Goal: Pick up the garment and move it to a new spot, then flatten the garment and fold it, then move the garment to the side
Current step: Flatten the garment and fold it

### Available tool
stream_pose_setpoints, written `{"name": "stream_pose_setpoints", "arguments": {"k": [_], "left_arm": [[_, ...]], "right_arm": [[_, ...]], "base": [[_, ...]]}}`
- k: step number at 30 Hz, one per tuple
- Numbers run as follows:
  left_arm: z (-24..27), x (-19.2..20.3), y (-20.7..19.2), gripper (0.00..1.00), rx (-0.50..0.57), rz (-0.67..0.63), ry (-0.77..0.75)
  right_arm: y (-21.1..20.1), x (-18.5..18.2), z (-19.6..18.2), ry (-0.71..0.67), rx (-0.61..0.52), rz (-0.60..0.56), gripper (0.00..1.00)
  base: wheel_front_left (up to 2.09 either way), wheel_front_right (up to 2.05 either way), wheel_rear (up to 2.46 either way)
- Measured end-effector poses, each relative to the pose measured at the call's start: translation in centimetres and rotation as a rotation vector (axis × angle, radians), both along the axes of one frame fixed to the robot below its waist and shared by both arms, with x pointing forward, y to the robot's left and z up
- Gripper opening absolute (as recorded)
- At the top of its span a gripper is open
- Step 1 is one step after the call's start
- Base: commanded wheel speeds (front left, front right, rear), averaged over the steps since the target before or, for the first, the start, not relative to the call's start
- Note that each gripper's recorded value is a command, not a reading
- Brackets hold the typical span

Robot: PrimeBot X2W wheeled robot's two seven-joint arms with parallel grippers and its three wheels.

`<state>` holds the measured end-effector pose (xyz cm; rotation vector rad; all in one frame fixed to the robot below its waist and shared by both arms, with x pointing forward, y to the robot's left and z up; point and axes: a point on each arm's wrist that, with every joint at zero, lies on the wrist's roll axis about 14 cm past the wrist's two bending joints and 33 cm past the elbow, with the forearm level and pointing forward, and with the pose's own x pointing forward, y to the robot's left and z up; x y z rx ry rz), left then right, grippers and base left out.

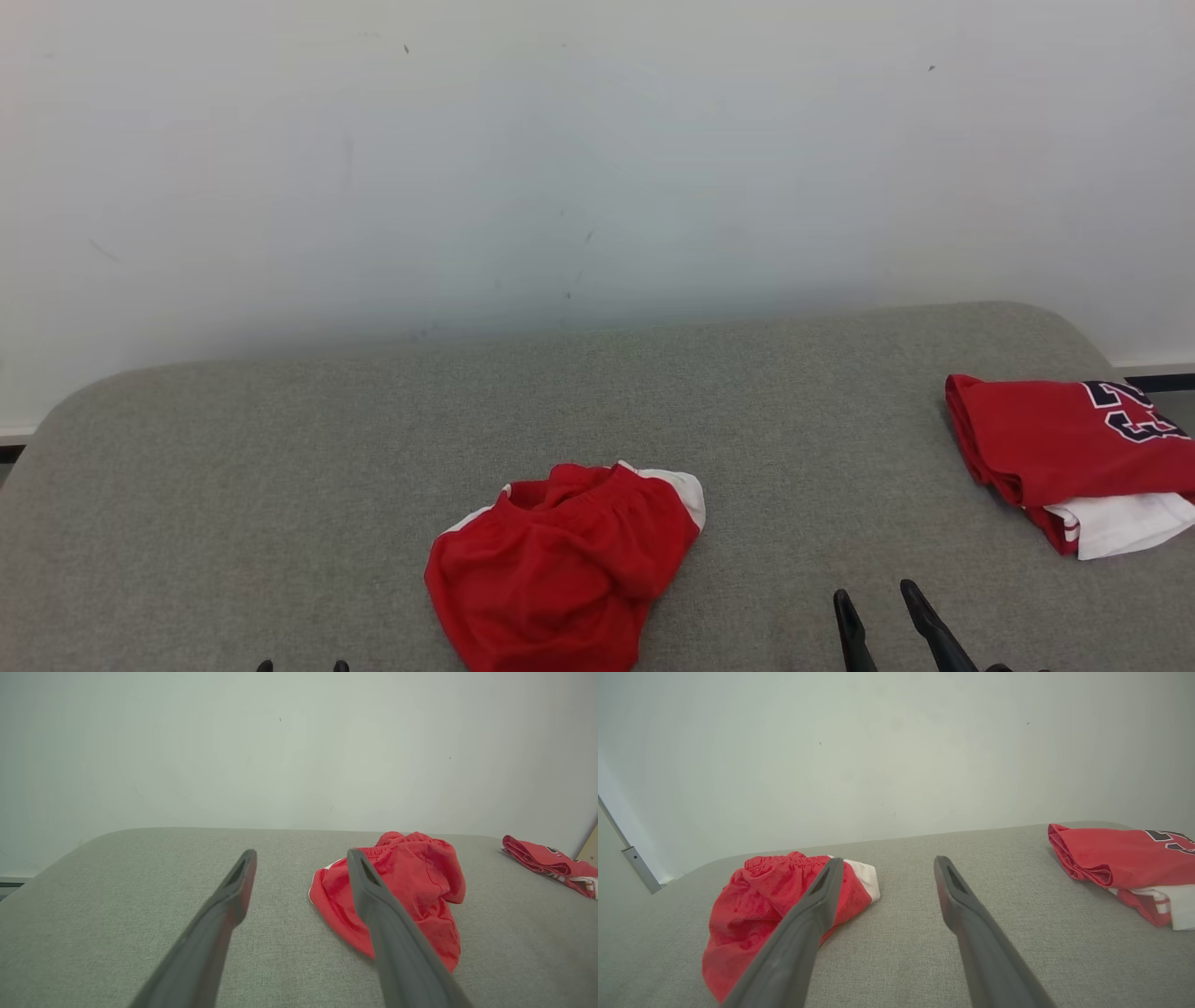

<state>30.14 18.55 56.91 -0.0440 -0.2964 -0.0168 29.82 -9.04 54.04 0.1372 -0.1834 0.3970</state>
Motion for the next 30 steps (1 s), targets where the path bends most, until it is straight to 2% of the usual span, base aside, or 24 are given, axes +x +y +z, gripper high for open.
{"name": "stream_pose_setpoints", "arguments": {"k": [30], "left_arm": [[-0.48, 0.59, -0.31, 1.00, -0.003, -0.005, 0.018]], "right_arm": [[0.29, 0.28, -0.63, 0.025, 0.001, 0.013, 1.00]], "base": [[0.00, 0.00, 0.00]]}}
